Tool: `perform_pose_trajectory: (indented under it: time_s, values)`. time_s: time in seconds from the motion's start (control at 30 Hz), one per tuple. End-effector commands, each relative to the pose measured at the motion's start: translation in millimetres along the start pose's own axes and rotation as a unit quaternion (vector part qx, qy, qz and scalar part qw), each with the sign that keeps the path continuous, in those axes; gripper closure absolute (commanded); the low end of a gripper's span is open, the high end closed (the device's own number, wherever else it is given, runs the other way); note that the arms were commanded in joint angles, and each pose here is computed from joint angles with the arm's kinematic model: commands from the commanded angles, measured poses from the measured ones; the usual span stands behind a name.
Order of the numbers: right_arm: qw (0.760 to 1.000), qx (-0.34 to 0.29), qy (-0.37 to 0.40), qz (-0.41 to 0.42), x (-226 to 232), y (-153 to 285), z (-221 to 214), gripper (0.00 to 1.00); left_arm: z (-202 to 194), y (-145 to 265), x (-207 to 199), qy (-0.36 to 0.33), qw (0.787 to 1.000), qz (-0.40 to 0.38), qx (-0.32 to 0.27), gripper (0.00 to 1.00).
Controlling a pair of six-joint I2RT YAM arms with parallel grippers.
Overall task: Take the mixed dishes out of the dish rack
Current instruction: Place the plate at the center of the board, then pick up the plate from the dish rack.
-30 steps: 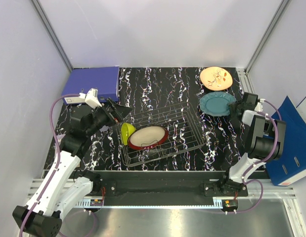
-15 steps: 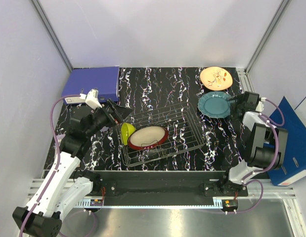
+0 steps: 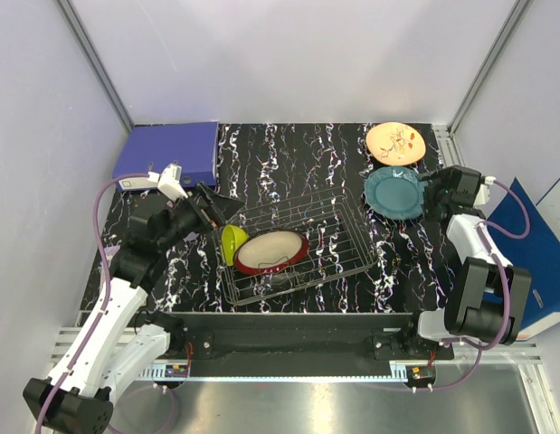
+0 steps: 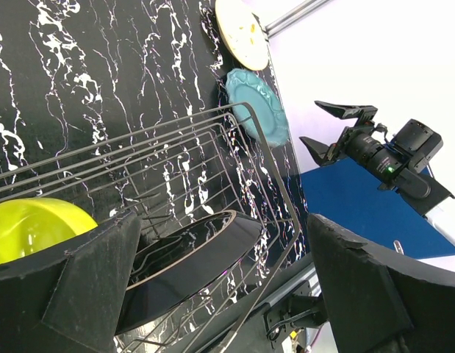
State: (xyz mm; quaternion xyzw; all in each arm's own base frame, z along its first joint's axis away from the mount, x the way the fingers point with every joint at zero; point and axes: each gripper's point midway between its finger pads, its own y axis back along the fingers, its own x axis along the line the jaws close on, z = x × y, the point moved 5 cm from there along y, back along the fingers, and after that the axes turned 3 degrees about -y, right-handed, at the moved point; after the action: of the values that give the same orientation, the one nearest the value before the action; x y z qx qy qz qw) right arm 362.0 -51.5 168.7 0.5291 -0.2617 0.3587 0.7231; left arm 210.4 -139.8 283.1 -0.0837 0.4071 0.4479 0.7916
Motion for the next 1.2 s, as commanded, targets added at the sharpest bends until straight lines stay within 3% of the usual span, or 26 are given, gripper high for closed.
perform_pose_trajectory:
  time_s: [0.0, 0.1, 0.27, 0.4, 0.6, 0.7, 0.83, 1.0, 1.17]
  values:
    - [1.0, 0.013, -0.002, -0.007, -7.5, -2.5, -7.8, 0.05, -1.9, 0.6, -5.7, -0.003, 1.0, -0.02, 0.007, 0.01]
    - [1.0, 0.024, 0.003, -0.002, -10.8, -4.1, -14.4, 0.06, -3.4, 0.4, -3.3, -0.005, 1.0, -0.017, 0.007, 0.01]
    - [0.987, 0.06, 0.078, 0.128, 38.9, 21.8, -50.2, 0.07, 7.5, 2.0, -6.8, -0.056, 0.998, -0.01, -0.001, 0.01]
    - [0.947, 0.119, 0.176, 0.241, 100.3, 73.2, -116.9, 0.07, 22.0, 7.0, -19.7, -0.13, 0.991, -0.009, 0.018, 0.01]
    - [0.901, 0.128, 0.232, 0.344, 146.4, 138.6, -149.5, 0.08, 5.4, 3.5, -35.5, -0.235, 0.969, -0.04, 0.065, 0.01]
    - [0.885, 0.131, 0.238, 0.378, 150.8, 166.8, -155.5, 0.08, -7.9, 5.1, -40.9, -0.297, 0.949, -0.065, 0.078, 0.01]
    - [0.871, 0.13, 0.238, 0.409, 146.5, 196.0, -150.6, 0.08, -32.2, 9.5, -40.8, -0.415, 0.897, -0.106, 0.108, 0.01]
    - [0.866, 0.136, 0.241, 0.416, 130.8, 207.7, -147.0, 0.09, -59.8, -7.2, -18.9, -0.491, 0.854, -0.067, 0.16, 0.01]
    - [0.868, 0.135, 0.251, 0.407, 115.2, 208.8, -145.2, 0.08, -82.6, -27.6, -7.5, -0.527, 0.824, -0.047, 0.204, 0.09]
